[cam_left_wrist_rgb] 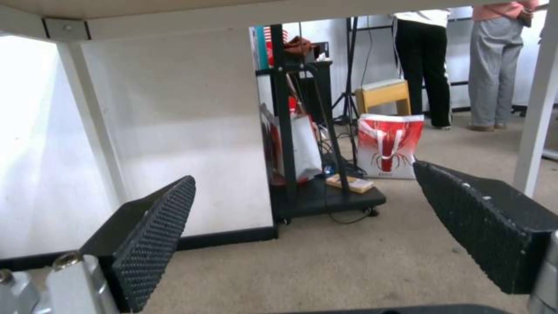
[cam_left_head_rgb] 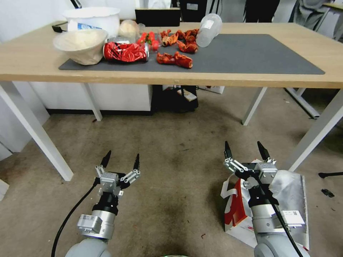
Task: Pick up the food delivery bag from the floor and place it on the table.
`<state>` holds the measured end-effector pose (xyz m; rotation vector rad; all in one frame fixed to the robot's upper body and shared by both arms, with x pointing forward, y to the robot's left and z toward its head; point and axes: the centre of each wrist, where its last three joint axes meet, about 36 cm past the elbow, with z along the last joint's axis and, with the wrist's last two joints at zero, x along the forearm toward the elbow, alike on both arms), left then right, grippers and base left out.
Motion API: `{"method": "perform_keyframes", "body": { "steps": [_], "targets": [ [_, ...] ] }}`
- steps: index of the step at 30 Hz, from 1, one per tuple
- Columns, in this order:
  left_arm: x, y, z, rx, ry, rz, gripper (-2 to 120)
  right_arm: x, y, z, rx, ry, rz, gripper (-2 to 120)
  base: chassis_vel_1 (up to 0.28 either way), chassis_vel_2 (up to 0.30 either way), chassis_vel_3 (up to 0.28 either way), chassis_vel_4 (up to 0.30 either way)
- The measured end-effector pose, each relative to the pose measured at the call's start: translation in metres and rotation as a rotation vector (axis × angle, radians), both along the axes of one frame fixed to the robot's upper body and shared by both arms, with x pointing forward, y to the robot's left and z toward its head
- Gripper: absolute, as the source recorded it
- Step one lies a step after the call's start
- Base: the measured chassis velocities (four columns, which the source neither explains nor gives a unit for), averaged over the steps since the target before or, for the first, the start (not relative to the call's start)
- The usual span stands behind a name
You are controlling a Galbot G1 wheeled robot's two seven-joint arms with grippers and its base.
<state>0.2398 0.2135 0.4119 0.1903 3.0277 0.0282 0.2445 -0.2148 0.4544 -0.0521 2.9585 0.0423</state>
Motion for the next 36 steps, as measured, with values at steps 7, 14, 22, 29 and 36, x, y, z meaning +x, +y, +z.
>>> {"method": "perform_keyframes", "body": {
  "steps": [7, 14, 22, 29, 36],
  "targets": [
    [-0.001, -0.001, 0.0, -0.001, 0.0, -0.006, 94, 0.0, 0.0, 0.002, 0.002, -0.005, -0.001, 100, 0.0, 0.0, 0.0, 0.0],
    [-0.001, -0.001, 0.0, -0.002, -0.001, -0.006, 93, 0.0, -0.001, 0.002, 0.0, -0.004, -0.003, 100, 0.0, 0.0, 0.0, 0.0],
    [-0.002, -0.001, -0.006, -0.003, 0.0, -0.003, 93, -0.001, -0.011, -0.006, -0.016, 0.02, -0.024, 100, 0.0, 0.0, 0.0, 0.0],
    [-0.001, -0.002, -0.006, -0.005, -0.001, -0.006, 93, 0.0, -0.009, -0.005, -0.007, 0.017, -0.025, 100, 0.0, 0.0, 0.0, 0.0],
    [0.002, 0.001, -0.014, -0.03, -0.04, -0.012, 95, 0.002, -0.015, -0.014, -0.023, 0.037, -0.041, 100, 0.0, 0.0, 0.0, 0.0]
  ]
}}
